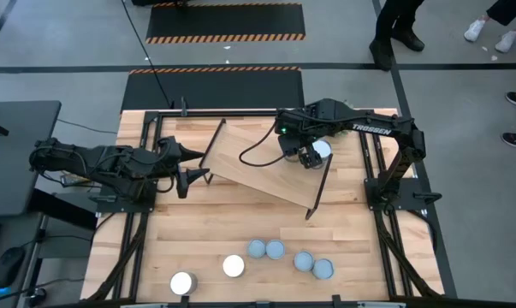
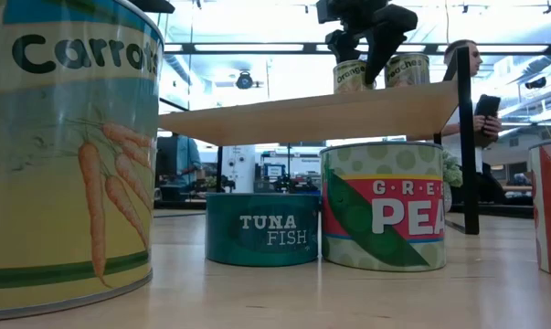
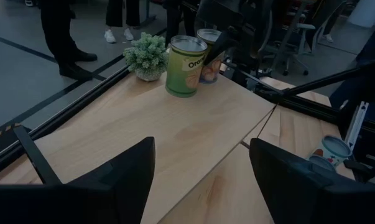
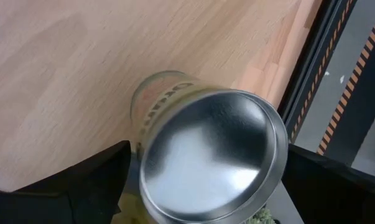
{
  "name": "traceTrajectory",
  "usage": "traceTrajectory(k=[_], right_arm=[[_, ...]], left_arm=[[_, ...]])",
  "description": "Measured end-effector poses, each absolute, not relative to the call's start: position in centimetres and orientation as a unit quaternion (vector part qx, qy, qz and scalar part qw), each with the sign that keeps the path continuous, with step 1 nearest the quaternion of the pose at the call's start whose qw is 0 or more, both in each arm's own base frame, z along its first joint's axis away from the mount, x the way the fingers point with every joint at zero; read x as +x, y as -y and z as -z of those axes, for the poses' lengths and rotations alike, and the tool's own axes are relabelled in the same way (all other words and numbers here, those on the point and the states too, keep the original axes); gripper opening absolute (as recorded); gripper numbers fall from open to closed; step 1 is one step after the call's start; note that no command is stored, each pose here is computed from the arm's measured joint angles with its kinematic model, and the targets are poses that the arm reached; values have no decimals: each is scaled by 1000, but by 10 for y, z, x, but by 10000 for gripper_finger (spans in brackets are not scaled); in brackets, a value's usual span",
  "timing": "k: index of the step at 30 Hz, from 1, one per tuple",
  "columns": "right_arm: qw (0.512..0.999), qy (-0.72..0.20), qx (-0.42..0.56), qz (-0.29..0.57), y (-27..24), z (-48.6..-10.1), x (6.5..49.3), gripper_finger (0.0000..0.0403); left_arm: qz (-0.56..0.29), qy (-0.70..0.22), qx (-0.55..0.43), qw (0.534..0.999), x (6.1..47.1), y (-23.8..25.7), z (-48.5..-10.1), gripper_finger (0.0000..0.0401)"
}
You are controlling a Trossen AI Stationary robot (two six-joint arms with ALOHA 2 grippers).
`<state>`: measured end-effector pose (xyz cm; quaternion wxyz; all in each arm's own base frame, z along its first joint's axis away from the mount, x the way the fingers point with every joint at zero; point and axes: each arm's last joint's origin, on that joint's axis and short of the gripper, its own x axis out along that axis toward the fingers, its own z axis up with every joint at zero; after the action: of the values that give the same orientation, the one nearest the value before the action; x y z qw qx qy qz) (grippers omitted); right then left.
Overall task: Pick and place cans onto a shelf
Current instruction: Put the canned oranges on the shelf, then put the canned peas on the shelf
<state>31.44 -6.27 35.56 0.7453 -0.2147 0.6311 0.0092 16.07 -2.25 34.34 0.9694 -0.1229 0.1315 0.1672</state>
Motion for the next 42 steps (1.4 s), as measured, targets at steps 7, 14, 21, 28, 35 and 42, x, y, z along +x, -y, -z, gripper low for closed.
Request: traceTrajectory(k=[7, 14, 21, 28, 35, 42], right_arm=[[769, -606, -200, 16, 60, -372, 315, 400], [802, -561, -200, 47, 50, -406, 312, 400], [823, -544, -155, 61, 22, -420, 305, 400], [847, -504, -159, 55, -26, -428, 301, 398], [892, -438, -95, 51, -51, -434, 308, 387], [896, -429, -104, 55, -70, -424, 312, 375]], left_arm=[[-157, -134, -125, 970, 161, 23, -343, 267], [-146, -137, -127, 972, 161, 24, -343, 267], [-70, -170, -137, 973, 167, 31, -339, 267], [1, -216, -134, 967, 189, 55, -324, 268], [65, -279, -196, 938, 206, 83, -305, 291], [145, -368, -227, 890, 202, 120, -300, 302]])
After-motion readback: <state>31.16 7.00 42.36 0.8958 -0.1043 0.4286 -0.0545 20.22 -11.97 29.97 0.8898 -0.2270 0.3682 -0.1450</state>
